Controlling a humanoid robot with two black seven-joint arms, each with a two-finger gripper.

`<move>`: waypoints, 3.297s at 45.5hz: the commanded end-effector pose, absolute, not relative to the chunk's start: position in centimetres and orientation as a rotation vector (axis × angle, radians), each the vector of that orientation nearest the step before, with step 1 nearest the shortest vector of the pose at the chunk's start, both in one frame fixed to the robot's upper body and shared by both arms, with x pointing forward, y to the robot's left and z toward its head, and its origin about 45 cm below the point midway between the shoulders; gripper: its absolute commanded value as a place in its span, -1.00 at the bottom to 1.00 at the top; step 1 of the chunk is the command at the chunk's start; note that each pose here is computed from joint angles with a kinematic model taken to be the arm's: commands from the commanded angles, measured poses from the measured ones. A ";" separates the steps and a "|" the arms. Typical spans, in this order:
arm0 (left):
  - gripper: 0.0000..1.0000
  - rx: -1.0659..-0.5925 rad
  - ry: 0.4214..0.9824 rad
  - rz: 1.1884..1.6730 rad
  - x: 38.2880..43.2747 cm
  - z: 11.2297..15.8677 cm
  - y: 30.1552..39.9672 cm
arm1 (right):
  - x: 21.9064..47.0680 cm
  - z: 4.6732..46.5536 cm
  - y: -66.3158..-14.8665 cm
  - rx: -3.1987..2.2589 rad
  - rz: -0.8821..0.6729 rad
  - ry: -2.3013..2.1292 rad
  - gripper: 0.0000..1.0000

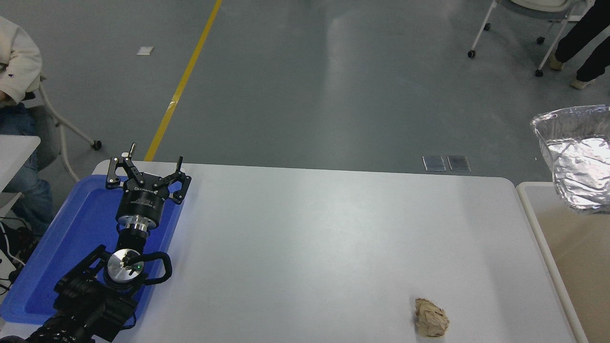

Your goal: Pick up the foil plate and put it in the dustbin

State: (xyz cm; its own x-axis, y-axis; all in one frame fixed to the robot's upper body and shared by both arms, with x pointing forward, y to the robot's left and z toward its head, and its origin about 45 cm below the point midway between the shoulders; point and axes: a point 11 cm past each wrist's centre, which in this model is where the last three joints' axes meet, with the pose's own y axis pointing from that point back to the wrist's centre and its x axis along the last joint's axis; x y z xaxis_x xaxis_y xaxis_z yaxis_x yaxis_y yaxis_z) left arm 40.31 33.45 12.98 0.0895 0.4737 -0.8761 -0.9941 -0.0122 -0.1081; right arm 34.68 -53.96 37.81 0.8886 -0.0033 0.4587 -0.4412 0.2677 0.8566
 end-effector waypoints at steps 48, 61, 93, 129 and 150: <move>1.00 -0.917 0.751 1.358 40.32 13.01 33.50 | 30.0 15.3 -63.4 0.943 0.417 -0.458 -1.00; 1.00 -0.916 0.751 1.361 40.31 12.97 33.55 | 29.3 12.5 -62.0 0.941 0.420 -0.504 -1.00; 1.00 -0.917 0.751 1.358 40.32 13.01 33.50 | 29.9 11.4 -60.5 0.999 0.387 -0.599 1.00; 1.00 -0.916 0.751 1.361 40.31 12.97 33.55 | 39.1 16.9 -48.4 1.396 0.478 -0.694 1.00; 1.00 -0.917 0.750 1.360 40.30 12.98 33.55 | 41.5 27.2 -42.7 1.421 0.649 -0.548 1.00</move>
